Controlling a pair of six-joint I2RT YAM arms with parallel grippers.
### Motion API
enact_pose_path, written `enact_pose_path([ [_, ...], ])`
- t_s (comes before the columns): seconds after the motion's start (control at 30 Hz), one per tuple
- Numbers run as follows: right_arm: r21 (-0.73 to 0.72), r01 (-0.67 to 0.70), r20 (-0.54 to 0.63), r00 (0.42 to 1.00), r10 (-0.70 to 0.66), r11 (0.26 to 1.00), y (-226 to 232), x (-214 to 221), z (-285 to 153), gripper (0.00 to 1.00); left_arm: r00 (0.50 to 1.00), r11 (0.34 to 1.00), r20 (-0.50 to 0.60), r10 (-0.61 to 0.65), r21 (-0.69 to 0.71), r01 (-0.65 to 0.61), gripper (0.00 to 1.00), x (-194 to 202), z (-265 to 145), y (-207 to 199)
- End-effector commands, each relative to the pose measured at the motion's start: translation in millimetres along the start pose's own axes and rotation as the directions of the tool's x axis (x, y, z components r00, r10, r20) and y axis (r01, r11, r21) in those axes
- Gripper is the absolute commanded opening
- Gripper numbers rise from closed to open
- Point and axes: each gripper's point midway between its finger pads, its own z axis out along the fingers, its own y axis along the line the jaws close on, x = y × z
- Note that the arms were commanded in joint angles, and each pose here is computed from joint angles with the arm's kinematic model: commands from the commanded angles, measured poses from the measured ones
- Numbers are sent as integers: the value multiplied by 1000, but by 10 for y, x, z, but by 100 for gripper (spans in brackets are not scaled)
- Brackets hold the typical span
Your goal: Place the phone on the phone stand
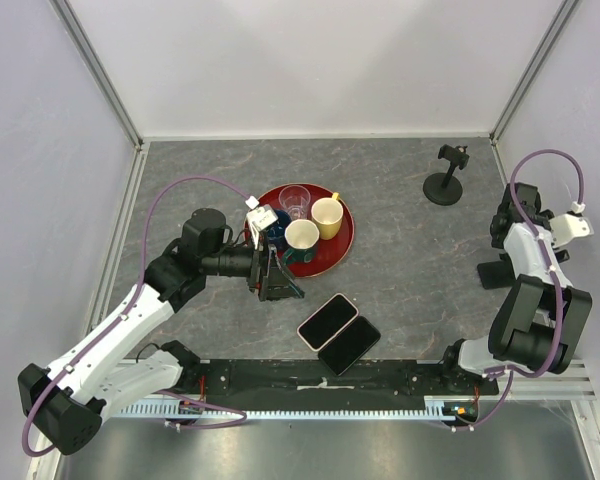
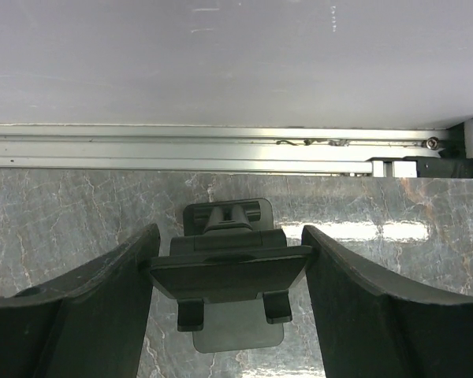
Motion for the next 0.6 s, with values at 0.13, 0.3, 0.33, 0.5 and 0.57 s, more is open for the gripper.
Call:
enact_pose_path([
  [0.13,11,-47,7,999,47,999,-8,28,64,8,1000,998,18,9,55,-10,86,-97,-19,-164],
  [0.3,37,-46,-8,999,46,998,-53,106,96,34,1000,998,21,12,58,-13,86,-103,-31,-183],
  [0.33,32,-41,-16,999,42,999,-47,117,90,46,1000,998,21,12,59,-13,86,-99,-35,-190],
  [0.5,-22,-1,17,1000,2,1000,-18,-177,-81,98,1000,998,25,16,56,-17,86,-95,-51,-199],
  [0.57,-32,28,65,998,-26,999,-17,-435,-198,98,999,998,29,27,54,-28,86,-104,-58,-202],
])
